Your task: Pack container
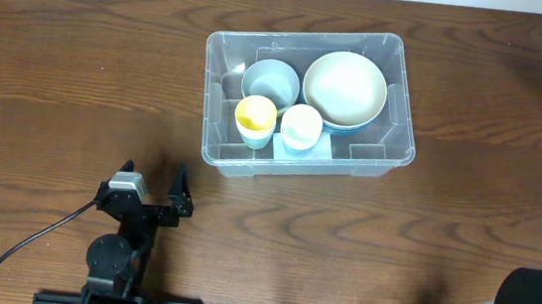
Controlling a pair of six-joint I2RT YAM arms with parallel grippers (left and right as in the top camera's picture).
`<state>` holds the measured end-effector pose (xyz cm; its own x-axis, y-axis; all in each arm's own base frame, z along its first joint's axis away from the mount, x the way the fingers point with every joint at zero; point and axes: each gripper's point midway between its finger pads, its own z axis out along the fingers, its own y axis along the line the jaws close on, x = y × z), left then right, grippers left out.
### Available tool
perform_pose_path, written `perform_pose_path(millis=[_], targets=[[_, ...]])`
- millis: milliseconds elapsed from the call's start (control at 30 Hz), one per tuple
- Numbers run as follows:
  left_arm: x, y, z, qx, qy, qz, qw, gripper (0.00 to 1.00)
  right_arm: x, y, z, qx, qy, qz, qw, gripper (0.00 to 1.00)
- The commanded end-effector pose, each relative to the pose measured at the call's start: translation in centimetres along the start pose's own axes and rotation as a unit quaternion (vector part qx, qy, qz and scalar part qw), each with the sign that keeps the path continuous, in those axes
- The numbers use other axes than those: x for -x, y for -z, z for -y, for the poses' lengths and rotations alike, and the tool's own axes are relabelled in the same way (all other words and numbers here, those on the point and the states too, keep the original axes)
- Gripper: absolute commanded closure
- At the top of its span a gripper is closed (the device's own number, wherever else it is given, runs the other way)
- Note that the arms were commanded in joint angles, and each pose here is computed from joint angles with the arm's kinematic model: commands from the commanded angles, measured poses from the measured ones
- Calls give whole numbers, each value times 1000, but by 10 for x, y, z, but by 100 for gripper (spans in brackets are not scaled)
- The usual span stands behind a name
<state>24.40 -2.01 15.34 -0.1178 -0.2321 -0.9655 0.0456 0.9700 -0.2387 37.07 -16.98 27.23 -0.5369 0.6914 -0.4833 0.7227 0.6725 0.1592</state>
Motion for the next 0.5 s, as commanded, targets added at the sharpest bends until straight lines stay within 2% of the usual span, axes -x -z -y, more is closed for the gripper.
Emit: perform_pose_path(millis=[0,133,233,467], targets=[[-16,-1,-8,17,-11,-24,1000,2,0,-2,1,-2,-8,-3,1000,1],[-16,-1,-8,17,-11,-24,1000,2,-6,-3,-11,5,7,-7,1000,1],[-16,-1,-8,17,-11,-24,1000,2,-21,1,-41,25,42,-12,999,1],[-16,-1,-8,17,-11,-24,1000,2,-91,34,-135,104,167,-26,980,1]])
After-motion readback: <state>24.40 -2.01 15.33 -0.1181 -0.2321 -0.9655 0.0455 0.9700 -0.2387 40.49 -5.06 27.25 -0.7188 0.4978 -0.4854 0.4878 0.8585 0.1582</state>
